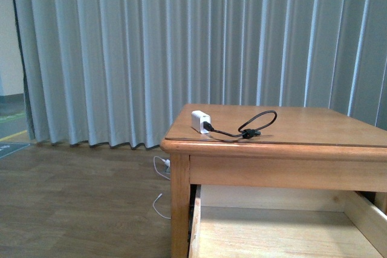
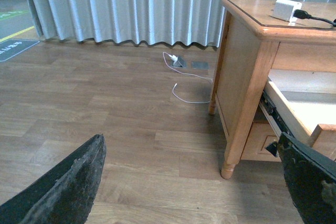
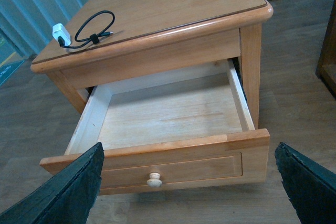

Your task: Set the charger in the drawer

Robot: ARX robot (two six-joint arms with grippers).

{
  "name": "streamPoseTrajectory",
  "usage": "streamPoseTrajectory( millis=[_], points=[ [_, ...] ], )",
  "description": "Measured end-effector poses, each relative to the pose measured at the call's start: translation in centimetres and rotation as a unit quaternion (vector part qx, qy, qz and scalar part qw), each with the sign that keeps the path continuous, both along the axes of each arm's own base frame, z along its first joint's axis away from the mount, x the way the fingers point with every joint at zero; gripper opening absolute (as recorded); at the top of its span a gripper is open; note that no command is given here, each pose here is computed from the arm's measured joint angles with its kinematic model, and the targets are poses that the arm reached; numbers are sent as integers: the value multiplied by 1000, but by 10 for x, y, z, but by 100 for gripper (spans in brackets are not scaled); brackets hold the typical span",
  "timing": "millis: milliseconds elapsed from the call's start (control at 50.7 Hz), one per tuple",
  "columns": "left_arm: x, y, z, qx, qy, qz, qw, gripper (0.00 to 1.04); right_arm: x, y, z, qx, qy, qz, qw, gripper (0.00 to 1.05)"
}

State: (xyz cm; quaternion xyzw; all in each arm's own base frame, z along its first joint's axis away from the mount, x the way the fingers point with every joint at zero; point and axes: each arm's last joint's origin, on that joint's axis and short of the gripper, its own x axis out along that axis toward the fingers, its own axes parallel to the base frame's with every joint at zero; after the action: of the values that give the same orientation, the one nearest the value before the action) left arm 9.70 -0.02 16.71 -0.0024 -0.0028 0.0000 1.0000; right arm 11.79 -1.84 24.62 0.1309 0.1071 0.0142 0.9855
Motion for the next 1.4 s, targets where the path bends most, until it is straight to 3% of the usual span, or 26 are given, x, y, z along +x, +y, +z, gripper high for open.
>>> streamPoseTrajectory(
  millis=[138,256,512,1202,1320,1399],
  points=[
    [0,0,0,0,0,0,1000,99,-2,2,-11,-87,-94,-23,991,76],
    [0,0,0,0,0,0,1000,99,-5,6,-23,-116,-109,-20,987,56],
    [0,0,0,0,0,0,1000,99,-5,7,-29,-125,-104,-16,987,98],
    [0,0,0,0,0,0,1000,99,-5,7,-29,-127,-104,-15,986,97],
    [8,-2,3,13,8,83,996,99,-5,7,-28,-127,-104,-15,986,97],
    [19,-8,8,21,24,84,996,99,-5,7,-28,-127,-104,-15,986,97]
  ],
)
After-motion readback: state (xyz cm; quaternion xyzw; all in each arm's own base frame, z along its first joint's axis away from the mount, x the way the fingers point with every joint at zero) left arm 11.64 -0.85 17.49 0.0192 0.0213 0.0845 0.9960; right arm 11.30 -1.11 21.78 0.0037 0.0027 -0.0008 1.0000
